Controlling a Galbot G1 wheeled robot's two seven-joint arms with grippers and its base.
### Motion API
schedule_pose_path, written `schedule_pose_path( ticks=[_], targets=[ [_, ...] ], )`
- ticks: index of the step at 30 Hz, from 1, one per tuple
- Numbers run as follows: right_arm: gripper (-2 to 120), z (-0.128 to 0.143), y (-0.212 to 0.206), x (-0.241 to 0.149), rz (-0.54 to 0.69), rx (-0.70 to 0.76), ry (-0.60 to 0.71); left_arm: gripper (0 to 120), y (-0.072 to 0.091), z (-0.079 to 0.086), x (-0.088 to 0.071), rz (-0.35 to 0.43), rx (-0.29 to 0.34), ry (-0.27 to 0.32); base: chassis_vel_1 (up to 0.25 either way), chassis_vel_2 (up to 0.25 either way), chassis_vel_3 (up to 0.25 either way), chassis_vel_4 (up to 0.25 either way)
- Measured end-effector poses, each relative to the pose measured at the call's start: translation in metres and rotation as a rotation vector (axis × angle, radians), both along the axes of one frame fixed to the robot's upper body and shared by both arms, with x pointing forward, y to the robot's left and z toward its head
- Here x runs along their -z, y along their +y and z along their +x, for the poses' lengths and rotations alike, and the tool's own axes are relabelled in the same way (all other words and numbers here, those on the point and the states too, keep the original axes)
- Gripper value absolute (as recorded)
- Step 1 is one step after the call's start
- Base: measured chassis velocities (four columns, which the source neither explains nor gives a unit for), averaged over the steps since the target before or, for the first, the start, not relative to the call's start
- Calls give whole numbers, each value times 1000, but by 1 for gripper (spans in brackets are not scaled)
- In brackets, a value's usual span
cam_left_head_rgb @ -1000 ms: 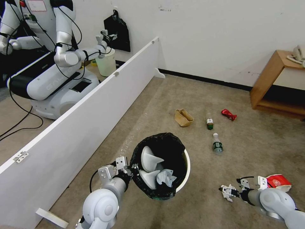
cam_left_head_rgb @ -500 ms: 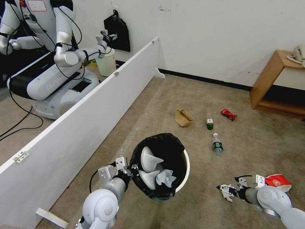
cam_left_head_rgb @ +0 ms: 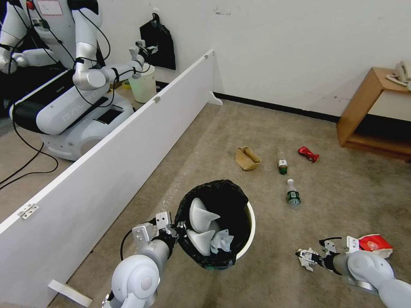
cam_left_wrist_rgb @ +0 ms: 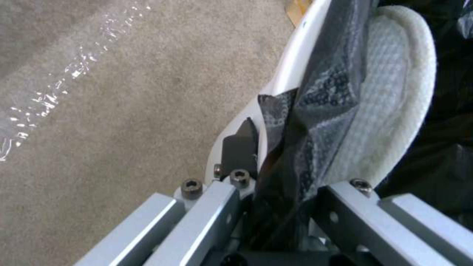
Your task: Pick up the trash bin, then pick up the garbage from the floor and place it into the trash bin.
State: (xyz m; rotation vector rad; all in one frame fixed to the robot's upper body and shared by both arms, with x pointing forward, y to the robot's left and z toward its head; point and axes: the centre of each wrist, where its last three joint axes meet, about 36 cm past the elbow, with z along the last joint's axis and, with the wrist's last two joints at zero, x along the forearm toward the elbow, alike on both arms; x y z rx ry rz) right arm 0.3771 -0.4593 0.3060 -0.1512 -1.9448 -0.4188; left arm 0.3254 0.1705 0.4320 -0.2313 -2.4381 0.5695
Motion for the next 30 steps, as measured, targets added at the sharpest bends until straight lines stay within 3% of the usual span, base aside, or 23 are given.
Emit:
schedule_pose_path(
  ticks=[16,30],
  targets=[
    [100,26,17,13,22,10,-41,2,1,-2,2,4,1,3,0,0,0,0],
    [100,11,7,35,-18,30,-13,2,4,-4,0,8,-3,-1,0,0,0,0]
  ],
)
